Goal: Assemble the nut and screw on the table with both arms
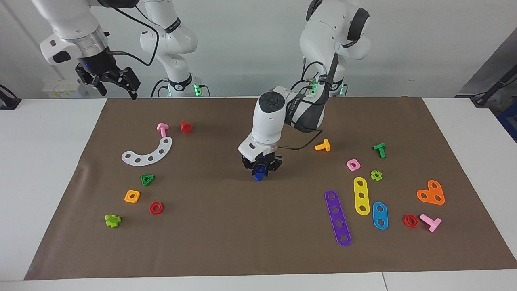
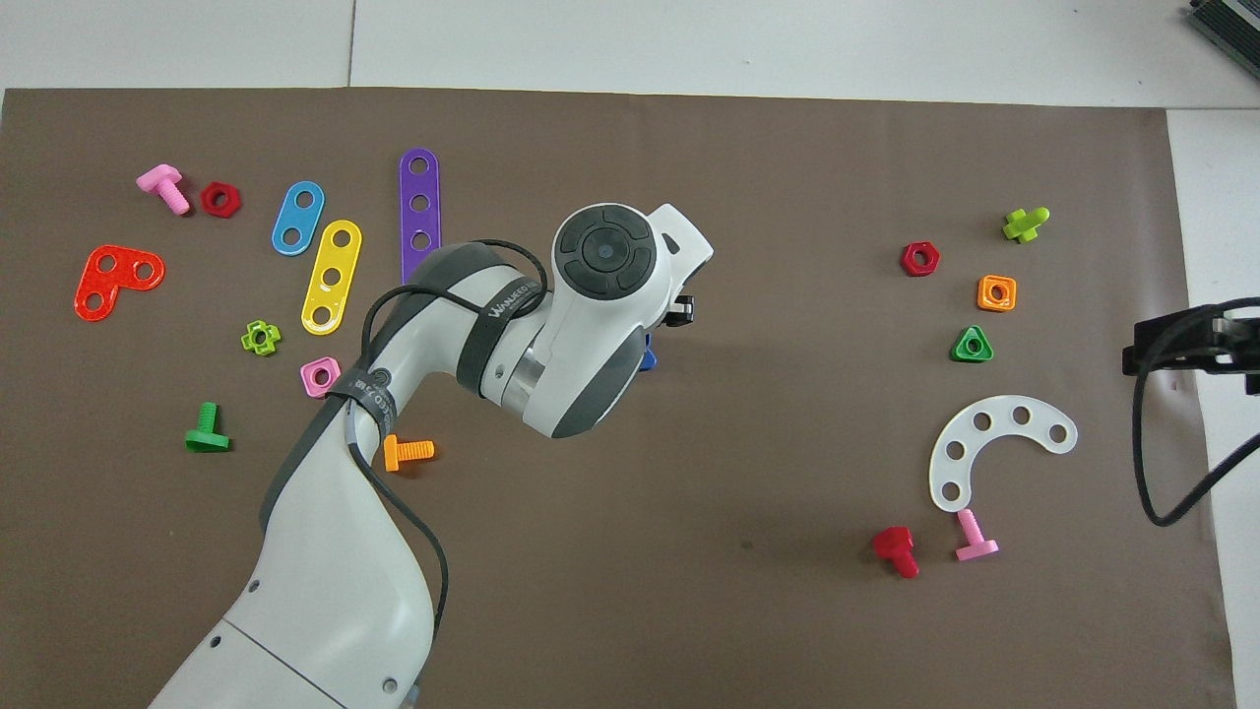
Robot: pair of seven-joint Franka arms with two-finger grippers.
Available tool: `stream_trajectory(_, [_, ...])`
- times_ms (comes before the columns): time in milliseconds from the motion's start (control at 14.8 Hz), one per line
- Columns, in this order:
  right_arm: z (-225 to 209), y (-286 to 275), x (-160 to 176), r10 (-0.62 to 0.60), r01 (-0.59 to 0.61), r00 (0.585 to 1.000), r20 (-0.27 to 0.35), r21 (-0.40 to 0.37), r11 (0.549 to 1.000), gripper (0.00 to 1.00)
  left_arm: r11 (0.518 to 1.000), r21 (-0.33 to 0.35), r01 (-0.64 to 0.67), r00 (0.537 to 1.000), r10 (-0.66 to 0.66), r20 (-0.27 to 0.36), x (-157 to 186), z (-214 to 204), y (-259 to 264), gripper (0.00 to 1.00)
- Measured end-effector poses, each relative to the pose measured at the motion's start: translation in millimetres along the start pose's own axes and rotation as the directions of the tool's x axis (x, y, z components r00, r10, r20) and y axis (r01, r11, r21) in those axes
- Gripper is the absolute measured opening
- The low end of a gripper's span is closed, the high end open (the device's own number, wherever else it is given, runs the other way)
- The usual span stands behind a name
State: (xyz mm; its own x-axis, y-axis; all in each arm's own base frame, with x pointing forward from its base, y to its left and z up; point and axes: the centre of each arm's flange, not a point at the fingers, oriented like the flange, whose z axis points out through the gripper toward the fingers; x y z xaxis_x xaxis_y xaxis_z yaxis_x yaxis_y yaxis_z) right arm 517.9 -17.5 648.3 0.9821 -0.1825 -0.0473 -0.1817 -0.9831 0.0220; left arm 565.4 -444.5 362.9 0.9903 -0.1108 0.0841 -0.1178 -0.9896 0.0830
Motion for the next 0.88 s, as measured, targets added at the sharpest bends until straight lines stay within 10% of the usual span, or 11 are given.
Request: stream_trajectory(877, [0.0,0.0,0.0,0.000,0.000,1.000,0.000,0.000,1.000,1.00,1.000,-0.001,-0.003,1.000,0.003,0.010,-7.7,6.6,2.1,0.46])
